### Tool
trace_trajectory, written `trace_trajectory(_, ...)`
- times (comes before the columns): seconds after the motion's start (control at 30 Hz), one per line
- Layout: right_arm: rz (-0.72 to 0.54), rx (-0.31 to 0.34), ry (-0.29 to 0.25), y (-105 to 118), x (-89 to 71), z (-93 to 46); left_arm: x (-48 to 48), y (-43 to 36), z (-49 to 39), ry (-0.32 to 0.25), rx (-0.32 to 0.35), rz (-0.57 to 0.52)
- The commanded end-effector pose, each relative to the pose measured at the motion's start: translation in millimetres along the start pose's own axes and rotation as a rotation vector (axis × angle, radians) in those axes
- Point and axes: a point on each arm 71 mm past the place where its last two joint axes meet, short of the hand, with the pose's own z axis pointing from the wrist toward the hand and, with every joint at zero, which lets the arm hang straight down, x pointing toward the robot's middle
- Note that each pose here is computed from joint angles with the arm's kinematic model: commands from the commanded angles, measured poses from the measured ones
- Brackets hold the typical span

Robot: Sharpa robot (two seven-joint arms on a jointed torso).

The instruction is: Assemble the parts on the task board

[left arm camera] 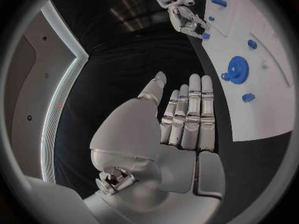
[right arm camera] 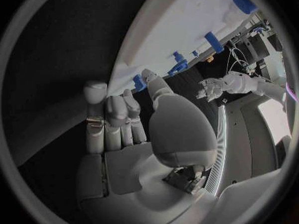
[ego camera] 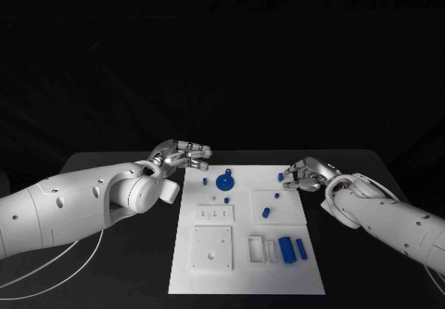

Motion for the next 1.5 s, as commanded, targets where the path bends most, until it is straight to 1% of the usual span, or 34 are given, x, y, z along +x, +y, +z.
trace_trajectory(0.03, 0.004, -0.01, 0.017, 1.8, 3.5, 1.6, 2.6, -1.7, 0.6, 0.02, 0.012, -0.002)
trace_trajectory(0.43, 0.003, -0.001, 0.014, 1.5, 8.3, 6.5, 3.6, -1.7, 1.2, 0.023, 0.011, -0.001)
trace_trajectory(0.77, 0.007, -0.014, 0.024, 8.2, 13.6, 10.2, 4.6, -1.6, 1.7, 0.027, 0.01, -0.001)
trace_trajectory(1.5, 0.007, -0.019, 0.008, 8.8, 14.7, 12.3, 5.5, -1.4, 2.9, 0.031, 0.007, -0.002)
